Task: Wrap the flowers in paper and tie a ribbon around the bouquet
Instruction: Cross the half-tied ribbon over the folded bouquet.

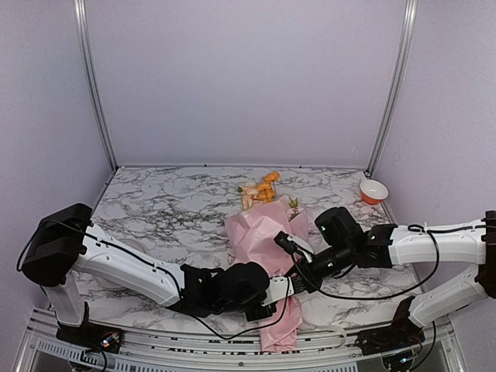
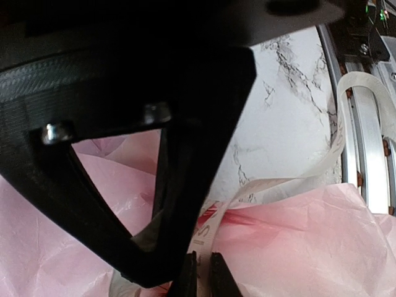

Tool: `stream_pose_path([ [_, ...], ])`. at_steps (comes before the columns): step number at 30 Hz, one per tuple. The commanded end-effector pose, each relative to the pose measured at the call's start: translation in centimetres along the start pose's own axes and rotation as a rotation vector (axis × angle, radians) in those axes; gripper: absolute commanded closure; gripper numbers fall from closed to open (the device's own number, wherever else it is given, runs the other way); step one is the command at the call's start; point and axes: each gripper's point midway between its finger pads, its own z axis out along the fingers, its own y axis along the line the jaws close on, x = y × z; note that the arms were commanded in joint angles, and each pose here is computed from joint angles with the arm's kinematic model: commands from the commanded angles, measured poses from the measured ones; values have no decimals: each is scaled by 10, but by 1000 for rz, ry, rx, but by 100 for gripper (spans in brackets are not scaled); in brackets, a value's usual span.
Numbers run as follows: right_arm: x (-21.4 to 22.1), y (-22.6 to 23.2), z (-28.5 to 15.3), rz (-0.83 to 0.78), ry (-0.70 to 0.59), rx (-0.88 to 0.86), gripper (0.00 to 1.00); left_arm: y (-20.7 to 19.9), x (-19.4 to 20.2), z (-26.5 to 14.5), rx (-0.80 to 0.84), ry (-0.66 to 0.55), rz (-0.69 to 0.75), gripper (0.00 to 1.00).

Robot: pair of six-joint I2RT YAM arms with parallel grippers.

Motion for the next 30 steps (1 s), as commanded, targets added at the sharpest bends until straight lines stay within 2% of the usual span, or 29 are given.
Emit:
stream_pose_path([
  [1, -7, 2, -4, -6, -32, -6, 100, 15, -19, -2, -49, -52, -42, 99],
  [9, -8, 2, -7, 1, -43, -6, 100, 29, -18, -8, -115, -74, -87, 100],
  [16, -3, 7, -3, 17, -29, -58, 99, 53, -9, -11, -277, -92, -130, 100],
  [19, -3, 5, -2, 20, -22, -53, 90, 53, -8, -11, -284, -111, -148, 100],
  [24, -16, 4, -11, -11, -32, -4, 61, 47, 2, -6, -264, -100, -166, 100],
  [30, -38, -16, -35, -23, -86, 131, 50, 46, 10, -3, -249, -98, -190, 100],
])
